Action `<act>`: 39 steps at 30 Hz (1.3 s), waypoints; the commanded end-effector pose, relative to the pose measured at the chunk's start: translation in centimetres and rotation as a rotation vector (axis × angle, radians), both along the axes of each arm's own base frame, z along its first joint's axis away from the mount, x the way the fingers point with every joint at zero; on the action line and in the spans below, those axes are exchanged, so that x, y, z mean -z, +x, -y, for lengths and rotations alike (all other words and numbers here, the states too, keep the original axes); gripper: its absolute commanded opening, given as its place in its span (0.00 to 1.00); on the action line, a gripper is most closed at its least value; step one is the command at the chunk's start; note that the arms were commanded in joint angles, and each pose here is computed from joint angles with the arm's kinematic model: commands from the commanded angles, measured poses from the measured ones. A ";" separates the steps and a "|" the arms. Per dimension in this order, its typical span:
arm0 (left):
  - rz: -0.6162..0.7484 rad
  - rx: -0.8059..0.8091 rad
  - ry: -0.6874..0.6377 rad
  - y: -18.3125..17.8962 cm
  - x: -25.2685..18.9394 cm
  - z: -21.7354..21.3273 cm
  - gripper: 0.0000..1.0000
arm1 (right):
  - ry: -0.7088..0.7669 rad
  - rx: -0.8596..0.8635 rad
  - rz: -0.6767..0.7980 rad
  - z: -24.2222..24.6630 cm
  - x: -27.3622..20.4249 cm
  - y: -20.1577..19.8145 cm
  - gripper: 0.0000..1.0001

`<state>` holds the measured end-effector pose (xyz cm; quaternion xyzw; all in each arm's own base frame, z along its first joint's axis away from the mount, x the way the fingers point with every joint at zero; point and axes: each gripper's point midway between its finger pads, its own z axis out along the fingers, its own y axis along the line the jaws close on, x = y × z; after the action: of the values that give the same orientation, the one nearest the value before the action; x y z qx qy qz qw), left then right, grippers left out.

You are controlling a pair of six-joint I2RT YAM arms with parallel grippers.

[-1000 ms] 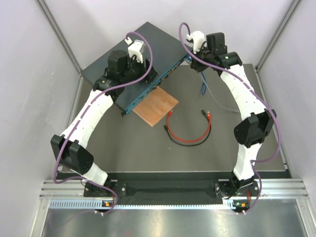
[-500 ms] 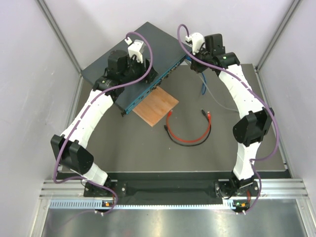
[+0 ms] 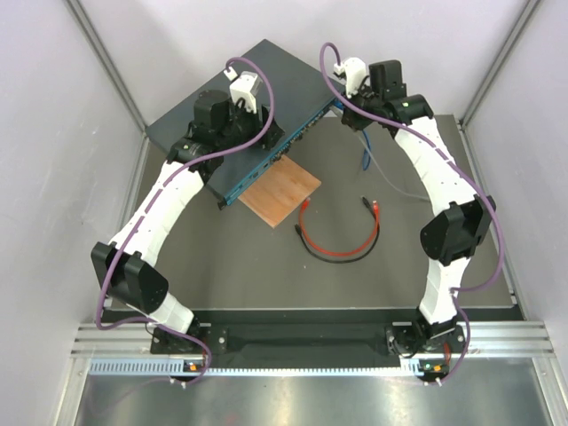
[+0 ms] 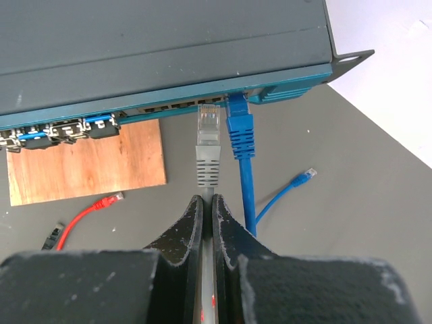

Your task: Insert the plug into the switch port

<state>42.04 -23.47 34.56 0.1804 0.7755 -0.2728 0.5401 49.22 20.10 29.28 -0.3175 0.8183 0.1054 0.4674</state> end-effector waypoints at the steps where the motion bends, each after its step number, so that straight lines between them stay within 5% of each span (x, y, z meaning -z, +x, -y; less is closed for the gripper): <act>1: 0.027 0.005 -0.016 0.5 -0.6 0.4 0.65 | 0.041 -0.034 0.100 -0.7 -4.1 -0.9 0.00; 39: 0.010 0.010 -0.023 0.8 -0.2 0.7 0.65 | -0.038 -0.057 0.208 -2.0 -4.5 2.3 0.00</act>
<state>42.35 -23.68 34.49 0.1802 0.7736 -0.2756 0.5414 50.24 20.40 29.78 -0.3514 0.8009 0.0713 0.4796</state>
